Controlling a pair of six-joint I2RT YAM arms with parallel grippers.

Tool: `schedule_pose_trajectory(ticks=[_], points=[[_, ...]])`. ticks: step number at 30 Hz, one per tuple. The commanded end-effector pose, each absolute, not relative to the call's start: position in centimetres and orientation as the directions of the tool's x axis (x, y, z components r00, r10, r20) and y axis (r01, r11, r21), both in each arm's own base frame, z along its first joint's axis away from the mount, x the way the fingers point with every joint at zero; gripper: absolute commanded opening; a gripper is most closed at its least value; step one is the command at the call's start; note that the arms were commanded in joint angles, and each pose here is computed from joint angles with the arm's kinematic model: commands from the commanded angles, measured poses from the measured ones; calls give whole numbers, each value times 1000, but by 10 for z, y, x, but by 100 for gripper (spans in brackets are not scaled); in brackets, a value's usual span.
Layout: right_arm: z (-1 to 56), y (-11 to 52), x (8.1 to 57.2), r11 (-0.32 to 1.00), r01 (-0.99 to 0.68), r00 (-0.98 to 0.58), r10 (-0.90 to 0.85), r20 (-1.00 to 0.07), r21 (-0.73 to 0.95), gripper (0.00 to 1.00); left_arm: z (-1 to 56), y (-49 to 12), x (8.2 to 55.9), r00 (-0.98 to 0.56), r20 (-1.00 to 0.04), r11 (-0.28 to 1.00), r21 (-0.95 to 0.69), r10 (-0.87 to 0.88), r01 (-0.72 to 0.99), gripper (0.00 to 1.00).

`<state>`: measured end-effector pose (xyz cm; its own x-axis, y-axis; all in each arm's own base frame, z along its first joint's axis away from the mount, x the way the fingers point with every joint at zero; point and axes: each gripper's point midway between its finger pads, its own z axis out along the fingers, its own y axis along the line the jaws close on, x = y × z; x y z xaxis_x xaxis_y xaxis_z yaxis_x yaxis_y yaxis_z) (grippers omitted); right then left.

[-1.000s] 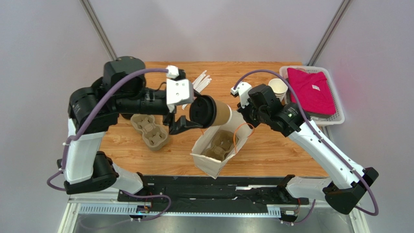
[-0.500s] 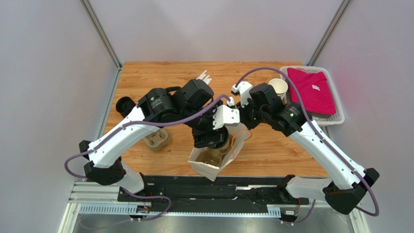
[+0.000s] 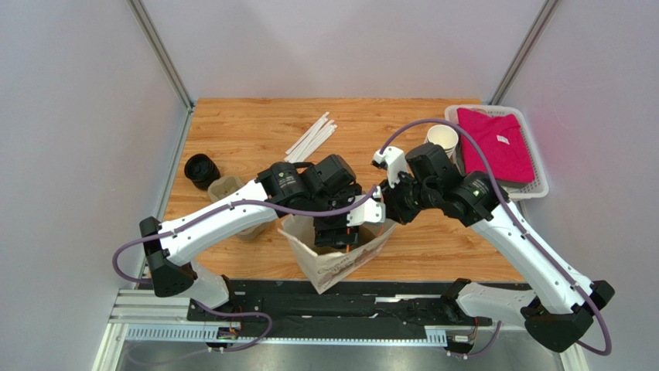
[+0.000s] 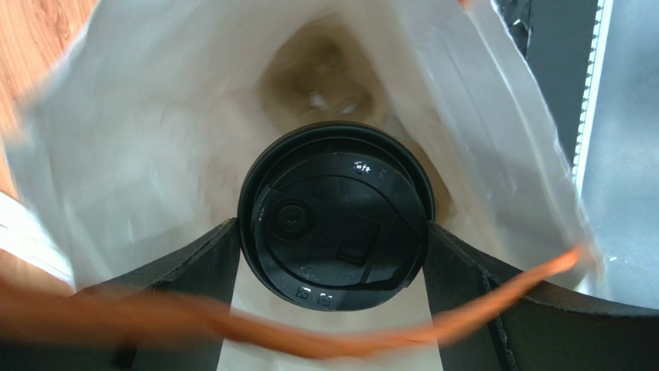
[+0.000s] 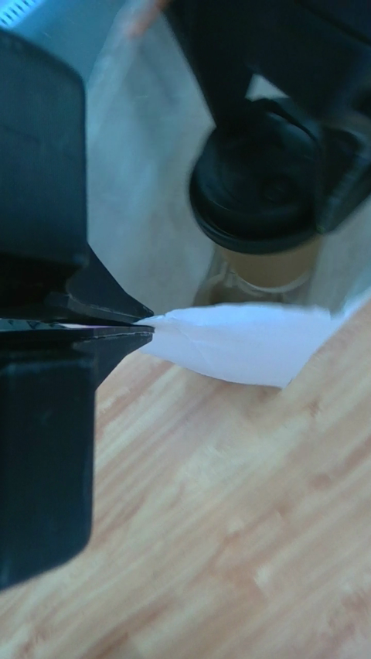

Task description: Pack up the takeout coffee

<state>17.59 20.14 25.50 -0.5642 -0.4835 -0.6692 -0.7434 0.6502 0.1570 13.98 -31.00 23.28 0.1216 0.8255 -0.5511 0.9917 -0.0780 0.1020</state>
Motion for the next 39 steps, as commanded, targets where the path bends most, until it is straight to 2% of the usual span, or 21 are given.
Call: schedule_pose_trajectory(ticks=[1,2,3,5,6,8,9,13,21,25,28,31,32,34,35,36,39], points=[[258,190,131,555,-795,-567,-539,-624,244,17,266,-315,138,222,-651,-113,205,726,972,24],[263,188,132,553,-800,-556,-539,-632,232,22,267,-314,137,226,-655,-119,204,721,972,24],[266,187,134,553,-806,-542,-545,-640,213,34,272,-314,134,239,-669,-129,210,704,969,24],[277,187,147,569,-806,-512,-530,-676,164,50,273,-313,130,254,-677,-148,211,690,966,24],[281,188,154,574,-806,-498,-522,-692,147,62,276,-313,127,263,-686,-160,211,679,964,24],[292,193,172,573,-811,-460,-504,-731,115,70,274,-312,125,266,-684,-171,205,679,964,24],[302,194,178,572,-813,-440,-487,-754,106,78,273,-312,124,272,-683,-182,203,678,962,24],[321,207,194,494,-863,-364,-462,-809,106,87,265,-309,123,281,-671,-196,201,687,960,24],[323,249,227,382,-919,-270,-434,-859,96,91,260,-309,119,275,-681,-204,184,679,961,24],[316,269,236,332,-931,-289,-422,-859,150,91,258,-310,119,271,-679,-202,181,682,963,24],[311,275,231,288,-939,-302,-422,-855,189,84,259,-309,120,266,-682,-192,184,682,964,24],[303,276,225,267,-939,-316,-425,-848,216,64,258,-308,122,257,-682,-172,191,685,966,24],[303,274,223,269,-939,-316,-422,-849,216,45,261,-308,123,248,-691,-156,195,679,968,24],[297,271,219,274,-935,-330,-430,-840,226,23,261,-305,125,227,-697,-132,188,680,973,24],[295,270,217,278,-933,-334,-432,-838,229,7,266,-304,126,204,-716,-104,182,667,978,24],[294,265,213,287,-930,-339,-433,-835,228,0,267,-300,130,181,-724,-77,175,666,982,24],[297,255,204,309,-928,-330,-426,-843,207,0,274,-295,135,138,-751,-18,166,646,986,25]])
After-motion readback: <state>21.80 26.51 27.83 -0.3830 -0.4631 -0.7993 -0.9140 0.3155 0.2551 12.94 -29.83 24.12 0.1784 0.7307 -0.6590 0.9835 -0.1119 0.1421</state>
